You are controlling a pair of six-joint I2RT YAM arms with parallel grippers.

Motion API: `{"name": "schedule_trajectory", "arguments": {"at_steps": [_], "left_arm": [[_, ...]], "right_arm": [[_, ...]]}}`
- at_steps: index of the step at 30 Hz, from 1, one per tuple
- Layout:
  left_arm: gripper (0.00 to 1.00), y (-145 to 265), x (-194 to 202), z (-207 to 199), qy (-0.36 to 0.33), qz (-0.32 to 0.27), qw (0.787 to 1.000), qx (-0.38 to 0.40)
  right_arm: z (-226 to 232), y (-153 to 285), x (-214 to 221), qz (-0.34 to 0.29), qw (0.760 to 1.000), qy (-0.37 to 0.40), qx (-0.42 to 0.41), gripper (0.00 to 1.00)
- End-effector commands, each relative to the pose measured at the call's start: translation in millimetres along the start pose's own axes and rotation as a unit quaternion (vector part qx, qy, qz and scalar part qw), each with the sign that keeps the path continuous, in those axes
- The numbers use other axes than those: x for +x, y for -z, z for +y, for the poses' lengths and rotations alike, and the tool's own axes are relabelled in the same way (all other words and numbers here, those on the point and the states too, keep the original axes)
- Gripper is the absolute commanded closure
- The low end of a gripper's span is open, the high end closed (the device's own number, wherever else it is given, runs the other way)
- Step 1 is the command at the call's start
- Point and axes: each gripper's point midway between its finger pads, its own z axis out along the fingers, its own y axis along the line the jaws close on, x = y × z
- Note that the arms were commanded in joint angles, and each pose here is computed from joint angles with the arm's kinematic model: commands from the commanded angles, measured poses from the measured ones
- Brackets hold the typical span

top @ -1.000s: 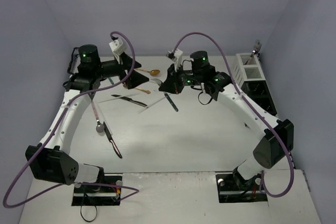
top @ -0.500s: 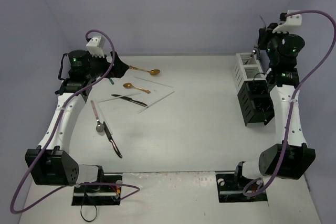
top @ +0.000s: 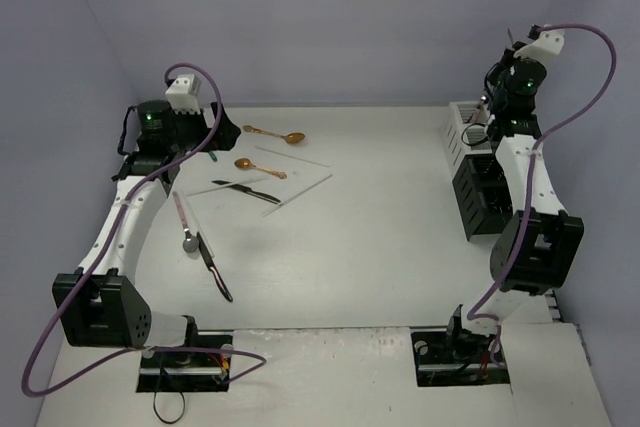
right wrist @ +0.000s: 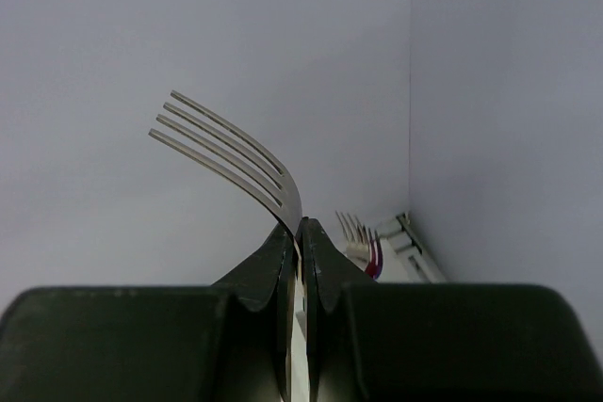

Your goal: Sort the eating utensils into containers

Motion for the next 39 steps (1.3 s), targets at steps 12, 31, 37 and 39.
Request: {"name": "schedule_trajectory", "arguments": {"at_steps": [12,31,37,39], "left_arm": [[0.09,-18.2,-8.3,0.8,-0.024,-0.027,0.999,0.020],[0.09,-35.9,-1.2,18.3,-0.015,-0.007,1.000,-0.010],[0.09,-32.1,-4.0,37.7,0.014,-0.003,0.998,-0.067],[0.09,-26.5,-6.2,49.4,0.026,-0.006,0.995,-0.098]], "right_arm": [[15.5,-35.9,-26.3,-0.127,0.990,-0.059,-0.034,1.00],[0.5,-54.9,24.7,-0.099,0.992,-0.076,-0.032,0.53],[15.6,-36.1,-0.3,-0.094,0.990,-0.077,-0.074,0.40],[24.9,-25.5,-13.7,-0.089,0.989,-0.069,-0.095,0.42]]}}
